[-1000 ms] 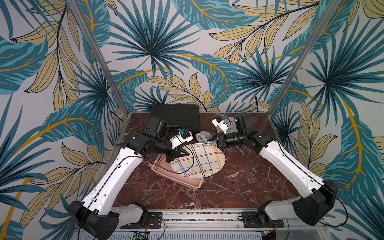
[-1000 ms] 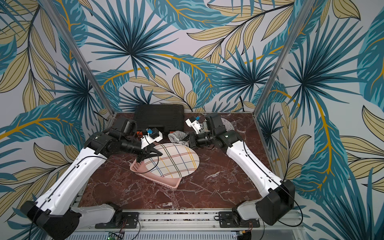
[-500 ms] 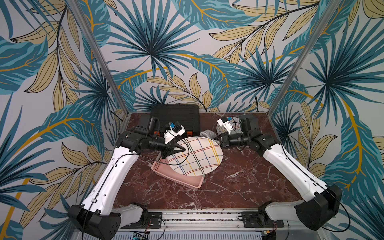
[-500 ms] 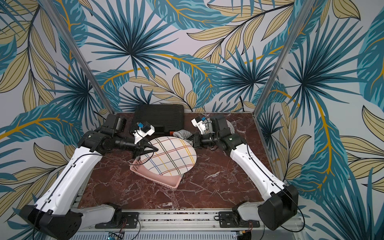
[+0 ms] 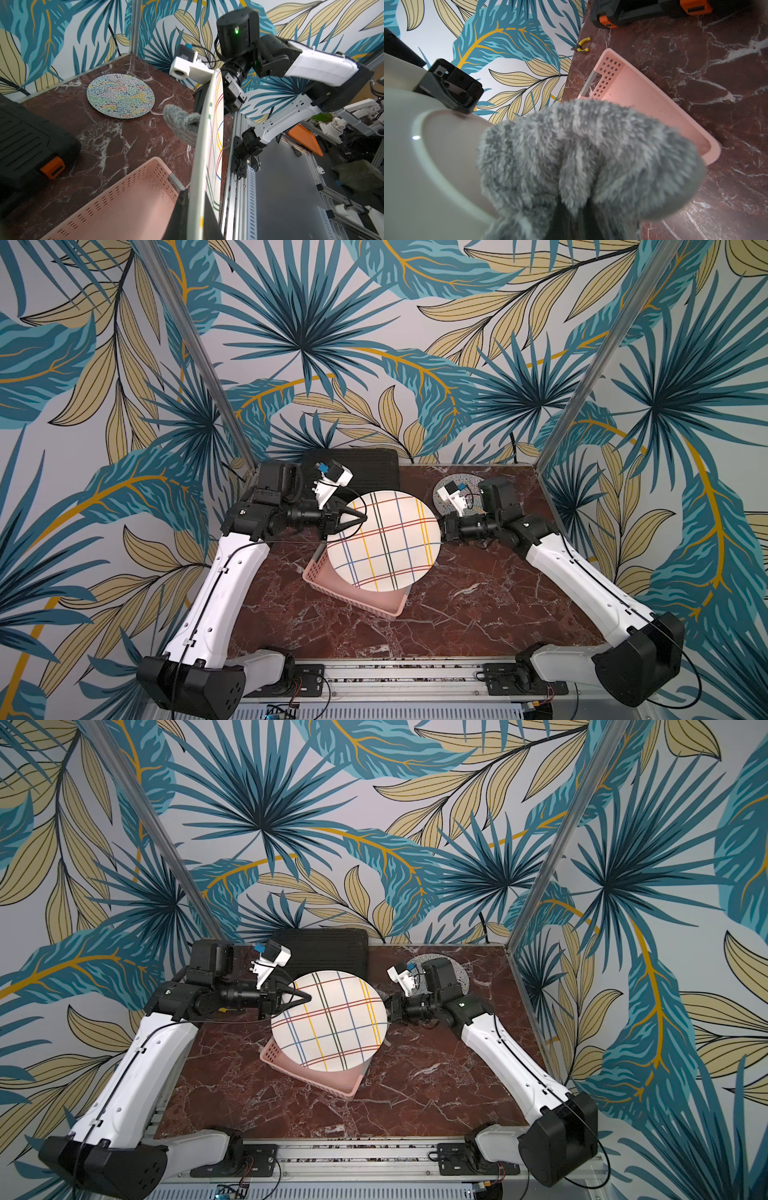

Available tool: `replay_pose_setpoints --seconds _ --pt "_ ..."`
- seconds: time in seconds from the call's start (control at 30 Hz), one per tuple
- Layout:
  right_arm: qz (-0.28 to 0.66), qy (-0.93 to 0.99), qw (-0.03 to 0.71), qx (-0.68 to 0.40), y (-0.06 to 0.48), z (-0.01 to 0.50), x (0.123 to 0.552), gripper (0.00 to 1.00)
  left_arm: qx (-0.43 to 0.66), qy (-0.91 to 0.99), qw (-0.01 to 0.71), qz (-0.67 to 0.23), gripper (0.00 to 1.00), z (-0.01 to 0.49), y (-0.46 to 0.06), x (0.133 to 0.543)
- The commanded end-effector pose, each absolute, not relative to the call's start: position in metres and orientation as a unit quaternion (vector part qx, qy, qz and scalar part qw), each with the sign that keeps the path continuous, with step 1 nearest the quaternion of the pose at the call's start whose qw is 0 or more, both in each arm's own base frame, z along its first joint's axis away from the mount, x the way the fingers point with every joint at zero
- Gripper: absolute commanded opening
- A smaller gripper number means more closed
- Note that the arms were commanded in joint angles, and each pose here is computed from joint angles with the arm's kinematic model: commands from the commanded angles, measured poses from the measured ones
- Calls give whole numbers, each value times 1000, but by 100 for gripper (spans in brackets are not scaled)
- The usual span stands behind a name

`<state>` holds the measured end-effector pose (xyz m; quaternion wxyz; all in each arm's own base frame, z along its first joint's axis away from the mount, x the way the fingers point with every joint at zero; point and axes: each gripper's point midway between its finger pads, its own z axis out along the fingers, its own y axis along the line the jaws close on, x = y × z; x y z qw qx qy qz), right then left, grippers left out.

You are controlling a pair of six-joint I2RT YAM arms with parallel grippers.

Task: Wipe the wet plate dry
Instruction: Wipe the plate with towel.

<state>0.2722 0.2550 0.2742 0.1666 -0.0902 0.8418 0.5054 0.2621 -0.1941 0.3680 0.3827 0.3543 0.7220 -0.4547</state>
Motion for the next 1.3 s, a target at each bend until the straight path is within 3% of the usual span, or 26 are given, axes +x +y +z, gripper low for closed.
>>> replay_pose_setpoints --seconds 0.0,0.87,1.27 --pt "550 816 121 -128 263 292 231 0 300 738 476 -373 0 385 -170 321" --pt "549 784 264 -121 251 303 244 0 97 798 347 -482 0 325 -173 356" --pt "437 810 371 -124 249 280 252 0 74 800 309 -510 0 314 -179 365"
